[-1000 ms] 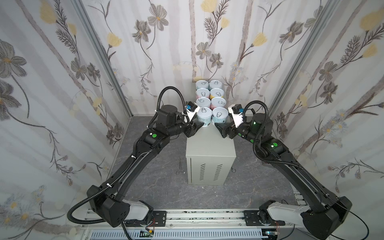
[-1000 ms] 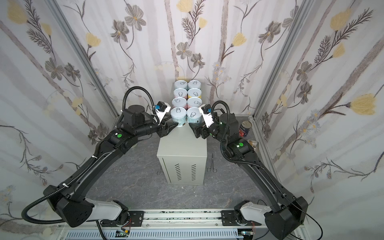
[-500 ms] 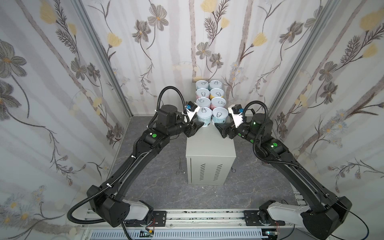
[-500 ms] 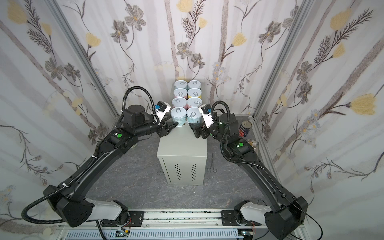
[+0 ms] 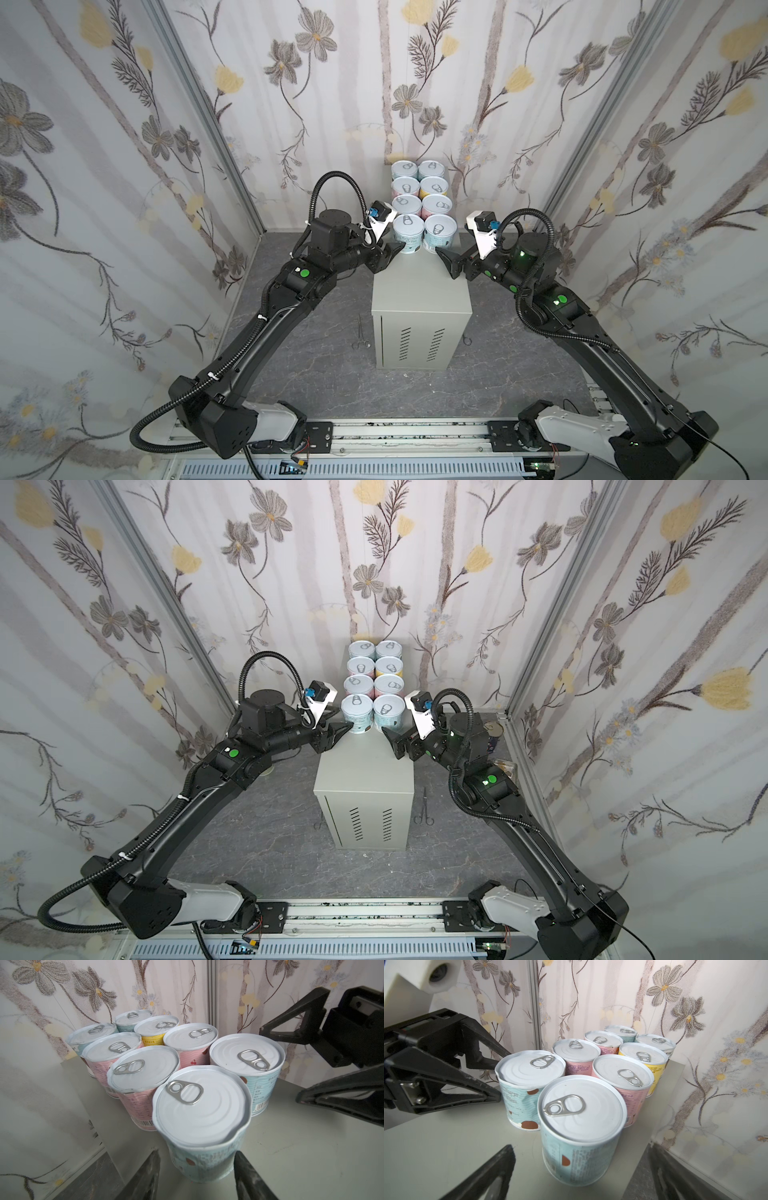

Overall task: Place and organize the canned foods onto the counter
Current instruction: 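Open the left gripper and withdraw both grippers from the cans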

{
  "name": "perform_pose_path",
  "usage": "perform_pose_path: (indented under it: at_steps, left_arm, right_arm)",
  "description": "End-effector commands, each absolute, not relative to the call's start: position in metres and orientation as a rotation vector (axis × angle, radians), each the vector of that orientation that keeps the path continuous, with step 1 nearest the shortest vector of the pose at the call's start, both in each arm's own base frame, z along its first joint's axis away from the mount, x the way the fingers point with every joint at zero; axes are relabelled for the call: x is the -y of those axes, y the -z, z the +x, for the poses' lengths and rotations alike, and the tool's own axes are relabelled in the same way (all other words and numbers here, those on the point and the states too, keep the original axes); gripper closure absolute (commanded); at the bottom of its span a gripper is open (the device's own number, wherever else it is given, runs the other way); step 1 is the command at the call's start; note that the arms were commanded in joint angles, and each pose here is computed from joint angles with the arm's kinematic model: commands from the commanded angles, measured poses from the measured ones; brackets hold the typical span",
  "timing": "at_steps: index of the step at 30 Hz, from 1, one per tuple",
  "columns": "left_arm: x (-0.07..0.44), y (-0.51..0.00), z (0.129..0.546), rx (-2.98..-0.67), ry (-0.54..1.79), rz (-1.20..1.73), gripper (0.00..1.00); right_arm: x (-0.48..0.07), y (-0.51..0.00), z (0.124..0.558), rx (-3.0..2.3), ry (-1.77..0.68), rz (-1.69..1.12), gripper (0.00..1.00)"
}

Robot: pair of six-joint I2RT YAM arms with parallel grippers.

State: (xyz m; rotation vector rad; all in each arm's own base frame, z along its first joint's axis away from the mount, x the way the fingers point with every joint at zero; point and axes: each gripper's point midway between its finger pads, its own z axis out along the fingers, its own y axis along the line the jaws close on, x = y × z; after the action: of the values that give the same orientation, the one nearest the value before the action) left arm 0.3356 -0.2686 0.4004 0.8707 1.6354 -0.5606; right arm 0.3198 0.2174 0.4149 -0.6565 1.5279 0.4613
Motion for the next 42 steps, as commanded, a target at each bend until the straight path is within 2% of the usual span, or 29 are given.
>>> perform_pose_path:
  at_steps: [1,8,11,15,20,30,37,42]
  left_arm:
    - [0.267,-0.409,0.334,-1.611,0.562,0.853,0.43]
    - [0.266,-0.413,0.331,-1.598,0.566,0.849,0.42]
    - [0.263,-0.419,0.329,-1.587,0.561,0.84,0.4]
    - [0.251,-0.432,0.325,-1.553,0.514,0.798,0.28]
    - [0.23,-0.449,0.322,-1.521,0.421,0.726,0.0]
    - [0.177,-0.469,0.329,-1.453,0.234,0.535,0.0]
    - [0.137,-0.47,0.357,-1.463,0.182,0.437,0.0]
    - [0.116,-0.459,0.382,-1.496,0.175,0.386,0.0]
  right_arm:
    - [-0.205,-0.433,0.316,-1.468,-0.401,-0.621,0.0]
    - [-0.168,-0.446,0.31,-1.456,-0.281,-0.512,0.0]
    - [-0.136,-0.451,0.315,-1.474,-0.193,-0.384,0.0]
    - [-0.081,-0.449,0.327,-1.535,-0.079,-0.153,0.0]
    - [-0.028,-0.425,0.337,-1.642,0.071,0.082,0.0]
    - [0.006,-0.375,0.368,-1.808,0.105,0.202,0.0]
    - [0.047,-0.302,0.408,-2.014,-0.054,0.378,0.0]
    - [0.071,-0.263,0.426,-2.114,-0.032,0.481,0.0]
